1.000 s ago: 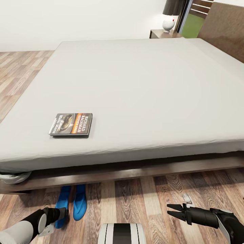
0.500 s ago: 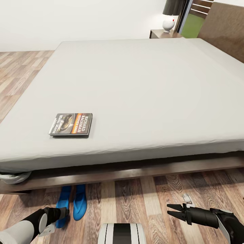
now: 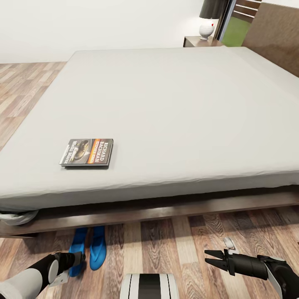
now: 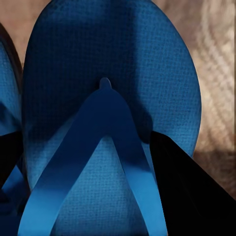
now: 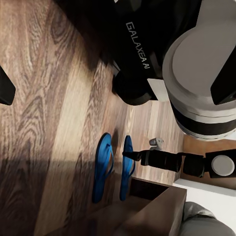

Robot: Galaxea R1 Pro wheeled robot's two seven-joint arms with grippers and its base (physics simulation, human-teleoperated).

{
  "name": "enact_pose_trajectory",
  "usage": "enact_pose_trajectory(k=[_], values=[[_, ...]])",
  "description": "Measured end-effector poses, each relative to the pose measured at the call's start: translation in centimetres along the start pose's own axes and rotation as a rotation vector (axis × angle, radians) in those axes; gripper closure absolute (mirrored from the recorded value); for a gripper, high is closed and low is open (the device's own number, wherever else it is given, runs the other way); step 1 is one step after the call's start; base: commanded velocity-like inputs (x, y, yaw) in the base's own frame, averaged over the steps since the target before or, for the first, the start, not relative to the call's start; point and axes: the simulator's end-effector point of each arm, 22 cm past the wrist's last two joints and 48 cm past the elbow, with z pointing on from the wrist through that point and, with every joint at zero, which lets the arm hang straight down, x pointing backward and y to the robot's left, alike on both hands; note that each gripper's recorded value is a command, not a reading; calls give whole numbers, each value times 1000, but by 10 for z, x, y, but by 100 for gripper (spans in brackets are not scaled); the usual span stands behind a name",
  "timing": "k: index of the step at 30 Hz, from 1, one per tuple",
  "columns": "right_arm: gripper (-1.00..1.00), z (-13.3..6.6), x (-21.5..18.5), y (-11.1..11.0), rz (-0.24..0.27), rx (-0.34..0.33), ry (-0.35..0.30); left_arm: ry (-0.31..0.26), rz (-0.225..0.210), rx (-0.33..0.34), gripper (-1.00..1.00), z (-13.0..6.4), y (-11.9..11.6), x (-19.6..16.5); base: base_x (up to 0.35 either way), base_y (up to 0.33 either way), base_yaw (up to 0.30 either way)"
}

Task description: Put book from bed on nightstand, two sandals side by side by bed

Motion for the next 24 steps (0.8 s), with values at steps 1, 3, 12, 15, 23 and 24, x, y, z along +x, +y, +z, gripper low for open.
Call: enact_pose_trajectory(k=[1,3,12,15,23,24], values=[[-100,0,0,0,0,0,0,1,0,2,100,0,0,0,0,0,0],[-100,0,0,0,0,0,1,1,-1,2,100,0,0,0,0,0,0],[-100,0,0,0,0,0,0,2,-1,2,100,0,0,1,1,0,0],[-100,0,0,0,0,0,1,1,-1,2,100,0,0,0,63,0,0],[-100,0,0,0,0,0,0,1,-1,2,100,0,0,0,36,0,0],[-100,0,0,0,0,0,0,1,-1,2,100,0,0,0,6,0,0]])
